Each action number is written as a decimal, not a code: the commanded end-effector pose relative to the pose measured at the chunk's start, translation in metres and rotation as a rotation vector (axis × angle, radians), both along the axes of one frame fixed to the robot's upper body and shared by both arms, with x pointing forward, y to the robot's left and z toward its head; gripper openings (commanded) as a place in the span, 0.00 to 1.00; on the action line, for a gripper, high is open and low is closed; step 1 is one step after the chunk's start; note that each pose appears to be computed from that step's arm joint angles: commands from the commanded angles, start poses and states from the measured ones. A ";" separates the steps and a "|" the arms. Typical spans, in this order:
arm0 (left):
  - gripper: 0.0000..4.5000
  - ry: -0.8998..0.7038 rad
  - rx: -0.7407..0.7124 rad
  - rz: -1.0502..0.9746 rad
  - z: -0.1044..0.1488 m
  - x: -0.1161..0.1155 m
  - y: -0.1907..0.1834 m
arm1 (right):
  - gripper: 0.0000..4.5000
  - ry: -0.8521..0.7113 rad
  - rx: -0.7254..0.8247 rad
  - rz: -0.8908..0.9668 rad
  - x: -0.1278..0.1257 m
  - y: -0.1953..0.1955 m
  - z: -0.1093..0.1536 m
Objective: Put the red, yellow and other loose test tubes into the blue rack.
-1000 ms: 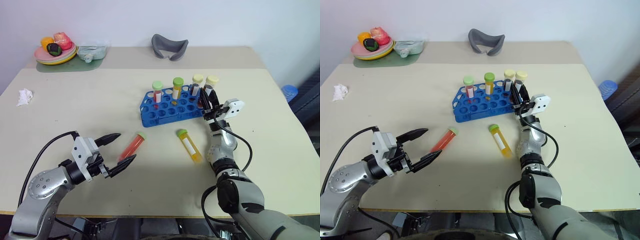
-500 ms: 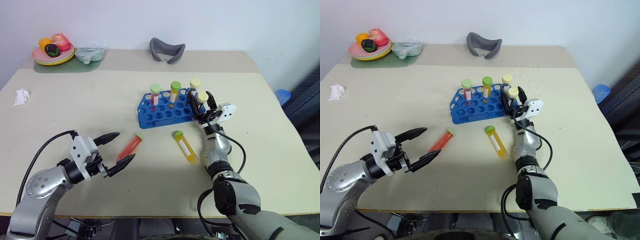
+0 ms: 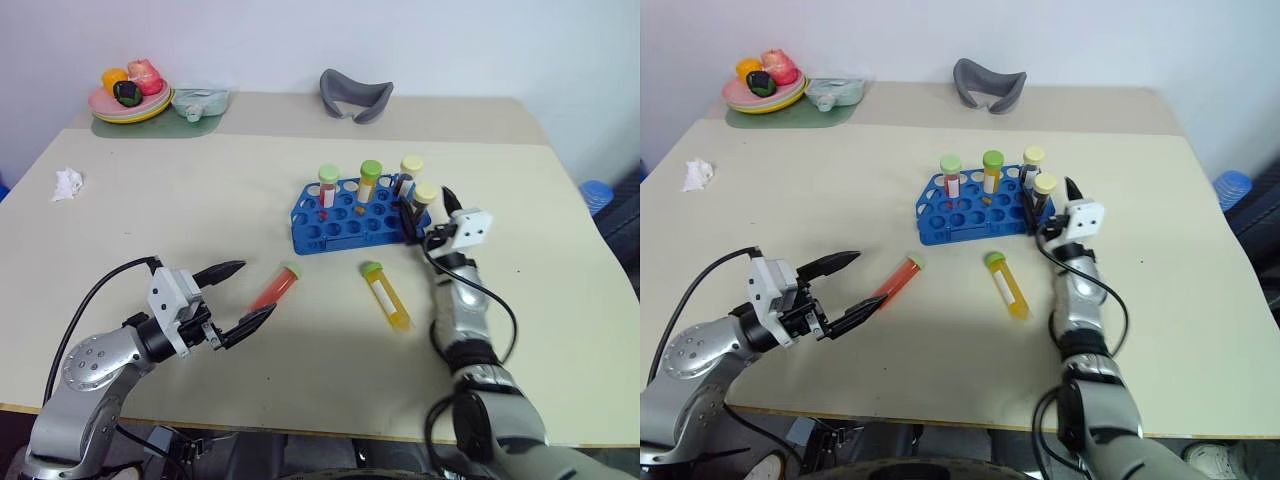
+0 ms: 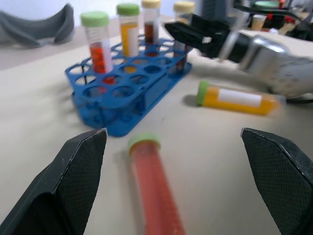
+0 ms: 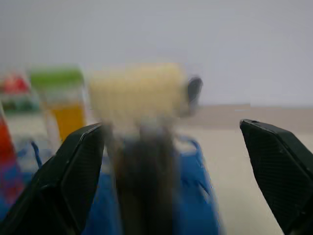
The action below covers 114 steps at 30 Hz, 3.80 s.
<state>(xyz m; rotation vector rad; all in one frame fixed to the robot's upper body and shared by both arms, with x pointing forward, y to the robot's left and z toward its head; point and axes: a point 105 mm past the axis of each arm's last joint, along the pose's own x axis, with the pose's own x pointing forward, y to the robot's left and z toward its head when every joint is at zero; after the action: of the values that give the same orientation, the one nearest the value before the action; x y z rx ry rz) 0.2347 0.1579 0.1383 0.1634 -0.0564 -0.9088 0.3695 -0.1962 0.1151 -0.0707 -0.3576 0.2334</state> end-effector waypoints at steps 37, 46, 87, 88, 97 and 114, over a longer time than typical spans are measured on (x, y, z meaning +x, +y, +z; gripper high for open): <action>1.00 -0.009 0.071 -0.412 0.013 0.007 -0.017 | 0.98 1.056 -0.313 0.405 -0.082 0.061 0.024; 1.00 0.020 0.054 -0.436 0.010 0.005 -0.022 | 0.98 1.050 -0.264 0.390 -0.072 0.082 0.019; 1.00 0.014 0.054 -0.447 0.002 0.010 -0.020 | 0.18 1.094 -0.267 0.333 -0.080 0.081 0.001; 1.00 0.014 0.054 -0.447 0.002 0.010 -0.020 | 0.18 1.084 -0.258 0.339 -0.079 0.083 0.003; 1.00 0.011 0.048 -0.434 0.003 0.013 -0.019 | 0.18 0.663 0.064 0.632 -0.072 0.124 0.075; 1.00 0.011 0.040 -0.378 0.008 0.015 -0.012 | 0.18 -0.130 0.281 0.363 -0.012 0.094 0.092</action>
<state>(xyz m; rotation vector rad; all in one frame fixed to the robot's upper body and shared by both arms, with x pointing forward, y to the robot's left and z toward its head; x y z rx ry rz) 0.2519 0.1442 0.1364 0.1751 -0.0271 -1.2919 0.3600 -0.1016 0.1954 0.2683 -0.4175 0.5331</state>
